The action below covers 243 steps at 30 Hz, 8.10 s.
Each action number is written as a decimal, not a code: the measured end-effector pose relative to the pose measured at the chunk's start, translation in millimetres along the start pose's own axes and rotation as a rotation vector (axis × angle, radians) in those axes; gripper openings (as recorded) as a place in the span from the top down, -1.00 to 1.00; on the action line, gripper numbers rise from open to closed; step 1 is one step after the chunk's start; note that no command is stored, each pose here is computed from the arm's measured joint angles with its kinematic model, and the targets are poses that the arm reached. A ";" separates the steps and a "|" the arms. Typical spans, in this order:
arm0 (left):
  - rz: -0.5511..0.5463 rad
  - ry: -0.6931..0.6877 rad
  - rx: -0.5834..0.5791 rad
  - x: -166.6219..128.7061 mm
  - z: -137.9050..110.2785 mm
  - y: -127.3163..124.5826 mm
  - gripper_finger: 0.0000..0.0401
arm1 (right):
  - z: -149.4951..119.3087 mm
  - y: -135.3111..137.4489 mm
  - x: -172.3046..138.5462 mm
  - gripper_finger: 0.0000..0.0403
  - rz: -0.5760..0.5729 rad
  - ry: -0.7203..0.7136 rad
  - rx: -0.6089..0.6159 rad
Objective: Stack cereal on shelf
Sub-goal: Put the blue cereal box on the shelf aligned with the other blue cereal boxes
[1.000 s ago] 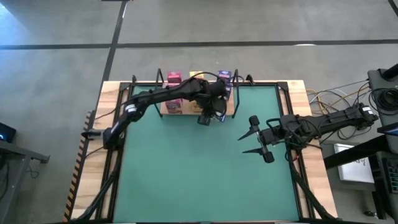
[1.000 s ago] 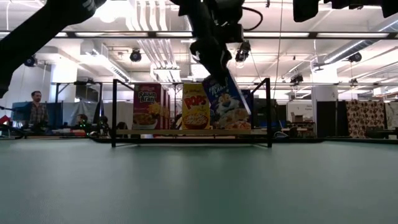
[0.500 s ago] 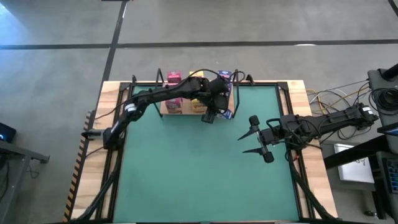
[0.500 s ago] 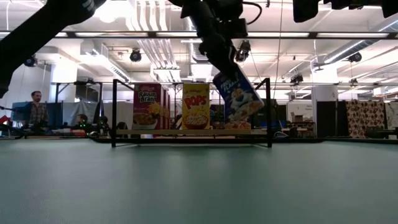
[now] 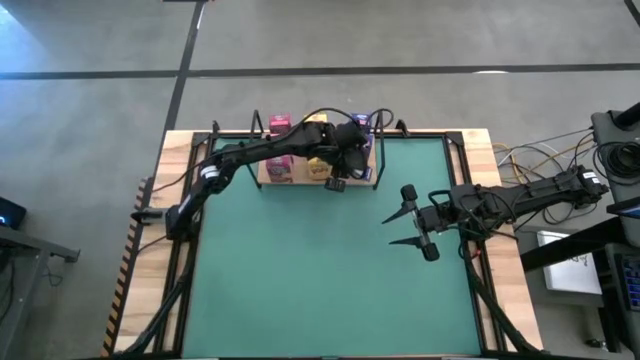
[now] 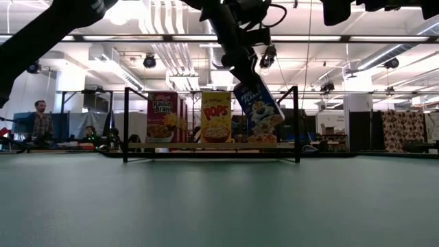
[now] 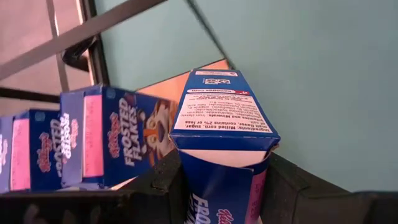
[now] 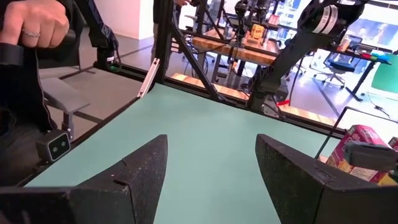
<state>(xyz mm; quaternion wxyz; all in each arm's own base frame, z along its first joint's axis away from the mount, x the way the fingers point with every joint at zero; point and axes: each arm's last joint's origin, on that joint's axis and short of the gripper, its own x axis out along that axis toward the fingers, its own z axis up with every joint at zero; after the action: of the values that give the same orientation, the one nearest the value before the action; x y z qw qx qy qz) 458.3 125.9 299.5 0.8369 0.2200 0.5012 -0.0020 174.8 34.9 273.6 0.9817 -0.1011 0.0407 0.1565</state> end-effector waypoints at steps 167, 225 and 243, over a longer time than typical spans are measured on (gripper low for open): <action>0.384 -0.714 -0.377 -149.7 -154.7 -130.9 -0.14 | 46.5 -91.0 16.0 -0.16 -0.736 0.524 0.302; 0.584 -0.679 -0.363 -151.6 -198.3 -140.6 -0.14 | -13.3 -216.9 74.1 -0.16 -0.346 1.022 0.355; 0.579 -0.668 -0.360 -150.6 -198.9 -141.1 -0.14 | -16.2 -215.2 71.1 0.14 -0.360 1.086 0.330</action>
<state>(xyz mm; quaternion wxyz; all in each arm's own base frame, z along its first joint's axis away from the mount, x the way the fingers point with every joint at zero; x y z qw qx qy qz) 185.0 39.4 294.6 0.9432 0.1895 0.1153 0.2474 309.3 -147.5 289.9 0.8341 -0.0179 0.5430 -0.0951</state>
